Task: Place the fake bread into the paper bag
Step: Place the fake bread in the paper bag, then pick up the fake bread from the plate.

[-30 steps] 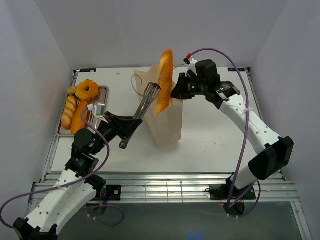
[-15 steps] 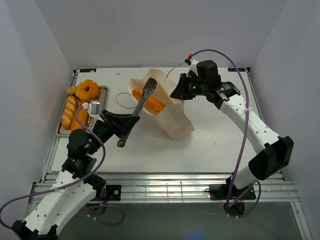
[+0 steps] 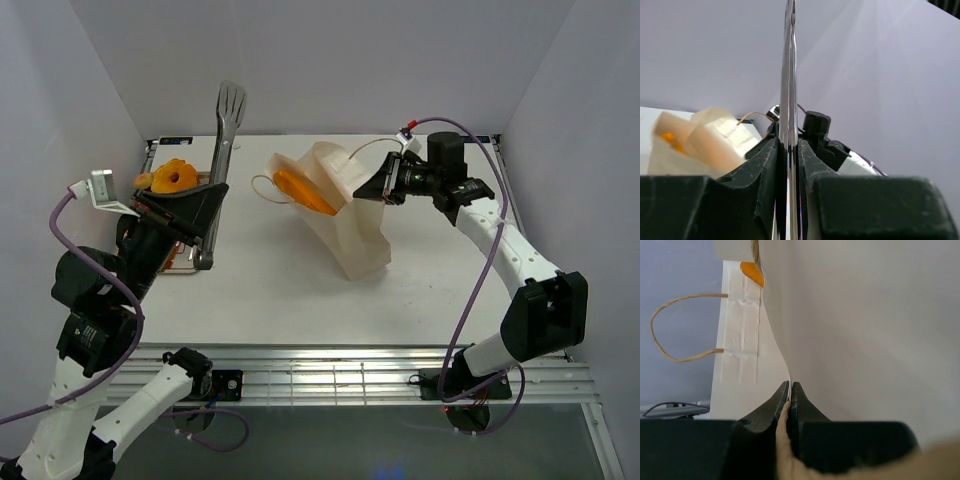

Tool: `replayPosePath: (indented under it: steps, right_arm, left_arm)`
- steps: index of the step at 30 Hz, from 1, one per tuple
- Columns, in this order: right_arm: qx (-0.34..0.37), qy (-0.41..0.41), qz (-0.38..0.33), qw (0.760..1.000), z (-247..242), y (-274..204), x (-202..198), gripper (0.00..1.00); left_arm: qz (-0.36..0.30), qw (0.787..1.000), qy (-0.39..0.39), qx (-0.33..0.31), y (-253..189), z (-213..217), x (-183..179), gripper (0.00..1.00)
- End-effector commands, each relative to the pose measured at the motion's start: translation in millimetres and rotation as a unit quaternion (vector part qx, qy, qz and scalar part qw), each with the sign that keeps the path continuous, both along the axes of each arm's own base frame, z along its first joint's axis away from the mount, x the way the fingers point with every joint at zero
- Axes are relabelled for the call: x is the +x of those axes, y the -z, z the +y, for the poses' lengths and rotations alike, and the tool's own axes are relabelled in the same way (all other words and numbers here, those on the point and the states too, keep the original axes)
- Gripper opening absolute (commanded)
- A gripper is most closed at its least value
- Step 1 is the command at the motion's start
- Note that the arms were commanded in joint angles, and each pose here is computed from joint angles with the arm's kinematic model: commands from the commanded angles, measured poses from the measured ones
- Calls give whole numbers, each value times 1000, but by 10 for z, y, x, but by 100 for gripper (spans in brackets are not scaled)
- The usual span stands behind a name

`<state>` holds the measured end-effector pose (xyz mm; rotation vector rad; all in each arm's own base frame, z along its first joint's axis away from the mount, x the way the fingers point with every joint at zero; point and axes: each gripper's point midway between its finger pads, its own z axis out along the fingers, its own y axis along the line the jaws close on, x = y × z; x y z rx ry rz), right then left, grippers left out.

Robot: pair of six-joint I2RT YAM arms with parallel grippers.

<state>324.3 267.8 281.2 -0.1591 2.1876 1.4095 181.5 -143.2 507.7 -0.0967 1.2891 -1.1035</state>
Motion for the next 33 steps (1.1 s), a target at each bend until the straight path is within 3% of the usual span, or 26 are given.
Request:
replayPosePath:
  steps: [1, 3, 7, 12, 21, 28, 33]
  right_arm:
    - [69, -32, -37, 996, -21, -492, -88, 8]
    - [52, -25, -59, 997, -48, -583, -35, 8]
    - [-34, 4, -60, 998, -185, -333, 68, 8]
    - [-120, 41, -87, 988, -395, -154, 218, 8]
    - [-137, 36, -69, 988, -458, 115, 244, 8]
    - [-140, 41, -100, 984, -494, -41, 226, 8]
    - [-135, 32, -101, 985, -479, -31, 186, 8]
  left_arm:
    - [54, 996, -61, 31, 189, 168, 141, 29]
    - [65, 994, -74, 39, 222, 196, 186, 29]
    - [97, 989, -97, 56, 486, 260, 246, 30]
    - [171, 970, -144, 94, 1156, 342, 444, 33]
    - [225, 942, -203, 147, 1592, 485, 634, 34]
    - [289, 905, -240, 200, 1978, 568, 764, 34]
    - [335, 887, -243, 203, 2277, 556, 877, 37]
